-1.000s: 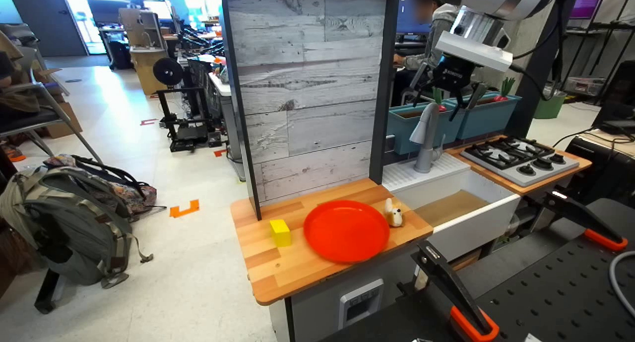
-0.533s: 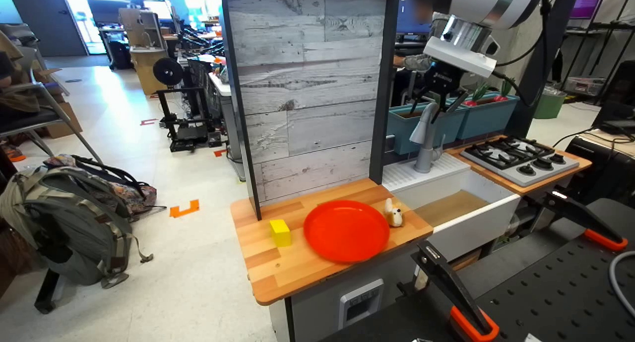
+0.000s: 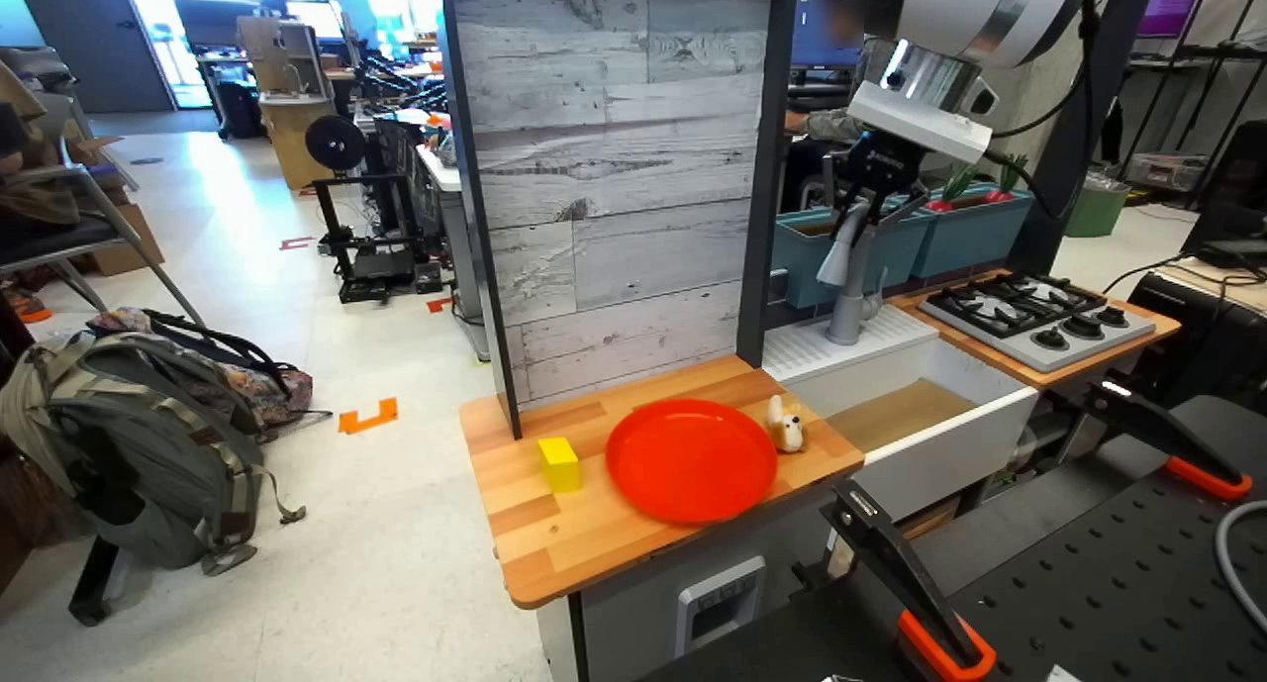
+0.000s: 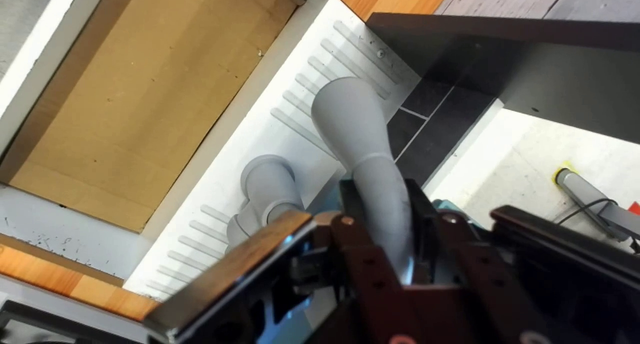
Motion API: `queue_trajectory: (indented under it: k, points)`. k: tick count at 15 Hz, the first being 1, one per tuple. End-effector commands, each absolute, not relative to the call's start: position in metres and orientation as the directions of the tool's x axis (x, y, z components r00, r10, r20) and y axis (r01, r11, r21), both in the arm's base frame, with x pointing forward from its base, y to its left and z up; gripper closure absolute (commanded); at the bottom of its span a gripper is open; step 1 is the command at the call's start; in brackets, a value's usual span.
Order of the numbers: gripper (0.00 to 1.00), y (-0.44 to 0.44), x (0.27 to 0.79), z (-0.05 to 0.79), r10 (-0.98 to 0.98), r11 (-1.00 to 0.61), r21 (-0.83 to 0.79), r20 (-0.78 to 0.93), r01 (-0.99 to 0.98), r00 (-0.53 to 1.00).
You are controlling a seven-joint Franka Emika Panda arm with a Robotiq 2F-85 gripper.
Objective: Slide the spout to the right
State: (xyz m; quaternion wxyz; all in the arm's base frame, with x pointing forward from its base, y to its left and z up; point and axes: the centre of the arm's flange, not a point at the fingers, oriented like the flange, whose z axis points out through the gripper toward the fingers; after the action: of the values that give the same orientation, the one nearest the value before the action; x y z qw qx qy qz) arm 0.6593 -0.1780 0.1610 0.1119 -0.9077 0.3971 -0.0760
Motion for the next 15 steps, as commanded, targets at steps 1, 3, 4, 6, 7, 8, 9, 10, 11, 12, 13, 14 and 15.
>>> queue_trajectory:
  k: [1,3,4,6,7,8,9,10,11,12,13,14,15]
  points:
    - [0.94,-0.187,0.643,0.166,-0.705,-0.697,-0.258,0.077,-0.669,0.705]
    - [0.94,-0.194,0.637,0.173,-0.669,-0.732,-0.230,0.065,-0.642,0.740]
    - [0.94,-0.198,0.635,0.175,-0.649,-0.751,-0.209,0.059,-0.627,0.758]
    - [0.94,-0.207,0.633,0.181,-0.622,-0.777,-0.169,0.063,-0.606,0.780]
    - [0.94,-0.212,0.632,0.184,-0.606,-0.792,-0.144,0.066,-0.593,0.793]
    - [0.94,-0.218,0.633,0.187,-0.593,-0.804,-0.113,0.068,-0.584,0.803]
    - [0.94,-0.225,0.635,0.190,-0.581,-0.814,-0.072,0.077,-0.576,0.811]
    - [0.94,-0.229,0.635,0.194,-0.567,-0.823,-0.043,0.075,-0.566,0.820]
    - [0.94,-0.234,0.636,0.196,-0.555,-0.830,-0.002,0.084,-0.557,0.827]
    - [0.94,-0.237,0.637,0.198,-0.544,-0.836,0.031,0.093,-0.548,0.834]
    - [0.94,-0.241,0.637,0.198,-0.532,-0.840,0.062,0.103,-0.540,0.840]
    - [0.94,-0.243,0.636,0.200,-0.520,-0.844,0.088,0.109,-0.530,0.847]
    - [0.94,-0.247,0.636,0.200,-0.501,-0.852,0.111,0.116,-0.512,0.858]
